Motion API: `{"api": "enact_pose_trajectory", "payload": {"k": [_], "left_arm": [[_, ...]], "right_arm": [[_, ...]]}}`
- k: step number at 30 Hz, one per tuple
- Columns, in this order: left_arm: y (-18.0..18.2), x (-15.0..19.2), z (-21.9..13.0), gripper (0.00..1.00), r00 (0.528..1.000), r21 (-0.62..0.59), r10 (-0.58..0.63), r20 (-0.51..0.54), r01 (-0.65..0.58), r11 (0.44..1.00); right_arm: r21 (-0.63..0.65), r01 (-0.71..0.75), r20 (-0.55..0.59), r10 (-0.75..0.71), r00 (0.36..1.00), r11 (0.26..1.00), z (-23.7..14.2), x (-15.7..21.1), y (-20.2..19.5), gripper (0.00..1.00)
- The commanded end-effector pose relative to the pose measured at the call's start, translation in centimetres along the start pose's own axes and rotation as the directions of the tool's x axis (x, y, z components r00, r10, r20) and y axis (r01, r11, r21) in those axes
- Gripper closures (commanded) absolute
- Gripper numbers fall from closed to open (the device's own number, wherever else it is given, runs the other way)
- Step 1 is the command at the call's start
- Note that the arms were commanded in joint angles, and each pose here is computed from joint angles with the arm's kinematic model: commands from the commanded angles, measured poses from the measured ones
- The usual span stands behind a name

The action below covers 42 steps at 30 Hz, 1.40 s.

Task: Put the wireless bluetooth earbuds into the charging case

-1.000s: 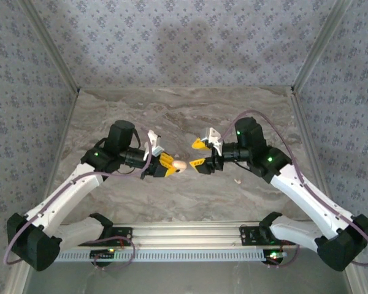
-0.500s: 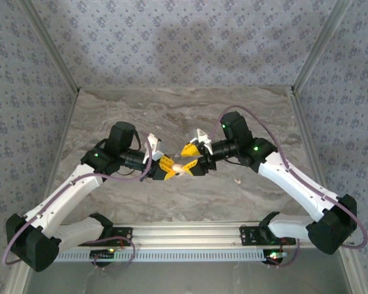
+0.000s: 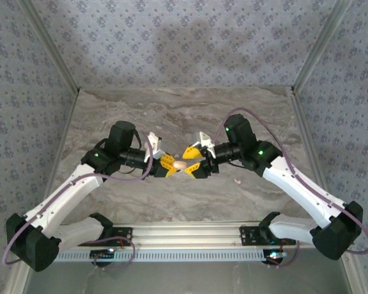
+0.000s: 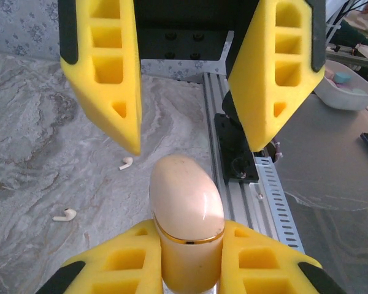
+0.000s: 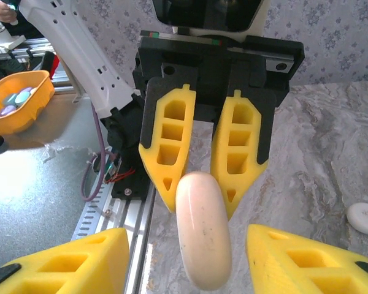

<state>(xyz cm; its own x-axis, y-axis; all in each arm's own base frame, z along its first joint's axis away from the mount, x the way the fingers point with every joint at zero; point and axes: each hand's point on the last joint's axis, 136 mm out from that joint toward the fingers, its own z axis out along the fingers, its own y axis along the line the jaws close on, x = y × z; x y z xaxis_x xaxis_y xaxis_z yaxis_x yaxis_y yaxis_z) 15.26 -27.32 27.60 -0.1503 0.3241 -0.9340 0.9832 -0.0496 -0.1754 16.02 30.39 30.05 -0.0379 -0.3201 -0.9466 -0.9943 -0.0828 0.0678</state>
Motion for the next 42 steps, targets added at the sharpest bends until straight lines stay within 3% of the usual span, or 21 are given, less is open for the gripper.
{"api": "enact_pose_trajectory", "payload": {"k": [1, 7, 15, 20, 23, 36, 42], "left_arm": [[-0.6, -1.9, -0.4, 0.89, 0.997, 0.006, 0.074, 0.038, -0.075, 0.997], [-0.8, -2.0, -0.5, 0.89, 0.996, 0.007, 0.079, 0.043, -0.08, 0.997], [-0.8, -2.1, -0.6, 0.87, 0.995, -0.002, 0.088, 0.043, -0.088, 0.996], [-0.5, -1.7, -0.6, 0.58, 0.996, -0.023, 0.083, 0.025, -0.082, 0.996], [-0.4, -1.1, -0.5, 0.5, 0.996, -0.038, 0.088, 0.004, -0.088, 0.995], [-0.6, -0.8, 0.8, 0.49, 0.997, 0.005, 0.08, -0.024, -0.08, 0.997], [-0.8, -0.9, 1.1, 0.53, 0.996, 0.017, 0.081, -0.024, -0.08, 0.997]], "right_arm": [[-0.019, -0.008, -0.025, 0.008, 1.0, 1.0, 0.8, 0.4, -0.1, 0.47], [-0.062, -0.033, -0.048, 0.03, 0.998, 0.998, 1.9, 0.6, 0.0, 0.51], [-0.056, -0.003, -0.045, 0.001, 0.999, 0.998, 1.7, 0.6, 0.1, 0.77], [-0.023, 0.018, -0.049, -0.019, 0.999, 1.0, 0.9, 0.7, -0.2, 0.83], [-0.009, 0.028, -0.056, -0.028, 0.998, 1.0, 0.6, 0.6, -0.3, 0.83], [-0.025, 0.027, -0.045, -0.028, 0.999, 0.999, 1.2, 0.4, -0.4, 0.82], [-0.029, 0.025, -0.04, -0.026, 0.999, 0.999, 1.3, 0.2, -0.3, 0.82]]}}
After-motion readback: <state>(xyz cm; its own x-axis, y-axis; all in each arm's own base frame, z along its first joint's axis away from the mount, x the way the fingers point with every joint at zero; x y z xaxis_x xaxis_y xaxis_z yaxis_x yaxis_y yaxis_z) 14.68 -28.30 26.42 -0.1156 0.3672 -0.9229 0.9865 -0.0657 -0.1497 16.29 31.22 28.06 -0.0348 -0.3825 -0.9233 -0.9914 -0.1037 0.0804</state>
